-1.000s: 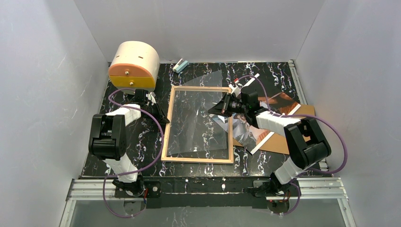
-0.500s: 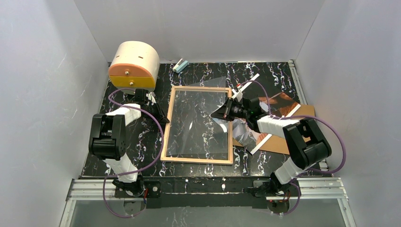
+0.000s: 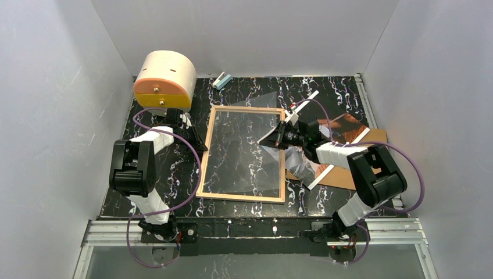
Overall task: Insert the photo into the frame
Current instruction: Place the photo frame item in the photo frame.
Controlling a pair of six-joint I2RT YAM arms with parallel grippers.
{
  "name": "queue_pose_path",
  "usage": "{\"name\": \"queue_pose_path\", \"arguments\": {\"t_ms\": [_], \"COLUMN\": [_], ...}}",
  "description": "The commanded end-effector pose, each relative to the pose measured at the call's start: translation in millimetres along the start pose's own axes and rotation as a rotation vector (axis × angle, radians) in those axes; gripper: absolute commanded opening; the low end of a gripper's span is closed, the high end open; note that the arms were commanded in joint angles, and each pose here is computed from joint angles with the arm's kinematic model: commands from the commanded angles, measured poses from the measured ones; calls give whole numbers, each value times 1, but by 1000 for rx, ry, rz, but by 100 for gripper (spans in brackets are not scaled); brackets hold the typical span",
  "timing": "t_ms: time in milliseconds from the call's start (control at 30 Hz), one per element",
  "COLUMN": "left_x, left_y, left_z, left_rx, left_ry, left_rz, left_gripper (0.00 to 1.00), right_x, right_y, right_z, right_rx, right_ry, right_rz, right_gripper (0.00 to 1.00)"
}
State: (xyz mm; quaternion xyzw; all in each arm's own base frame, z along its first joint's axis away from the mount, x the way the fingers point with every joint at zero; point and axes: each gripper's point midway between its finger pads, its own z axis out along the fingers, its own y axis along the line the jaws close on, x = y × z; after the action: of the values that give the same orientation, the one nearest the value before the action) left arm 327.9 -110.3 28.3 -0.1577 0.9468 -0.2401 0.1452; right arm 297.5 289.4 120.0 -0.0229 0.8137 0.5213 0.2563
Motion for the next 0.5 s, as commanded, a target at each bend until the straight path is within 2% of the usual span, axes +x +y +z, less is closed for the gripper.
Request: {"name": "queue_pose_path", "arguments": {"t_ms": [0,100,267,467], "left_x": [2,3,3,4], "left_y": [-3,-3,-3,-2], "left_z": [-7,-6,-5,-5], "left_rx": [-9,-8,-2,-5], "left_ry": [8,13,14,13], "left_rz": [7,7,4,3], "left_gripper": [23,20,16,16], "right_x": [-11,-6,2,8], "right_y": [11,10,5,-5], "right_z": [5,7,7,7], "right_rx": [-46,-48,-27,29], "right_ry": [-24,1,29,41], "right_rz": [2,74,170,226], "right_gripper": [1,3,28,33]}}
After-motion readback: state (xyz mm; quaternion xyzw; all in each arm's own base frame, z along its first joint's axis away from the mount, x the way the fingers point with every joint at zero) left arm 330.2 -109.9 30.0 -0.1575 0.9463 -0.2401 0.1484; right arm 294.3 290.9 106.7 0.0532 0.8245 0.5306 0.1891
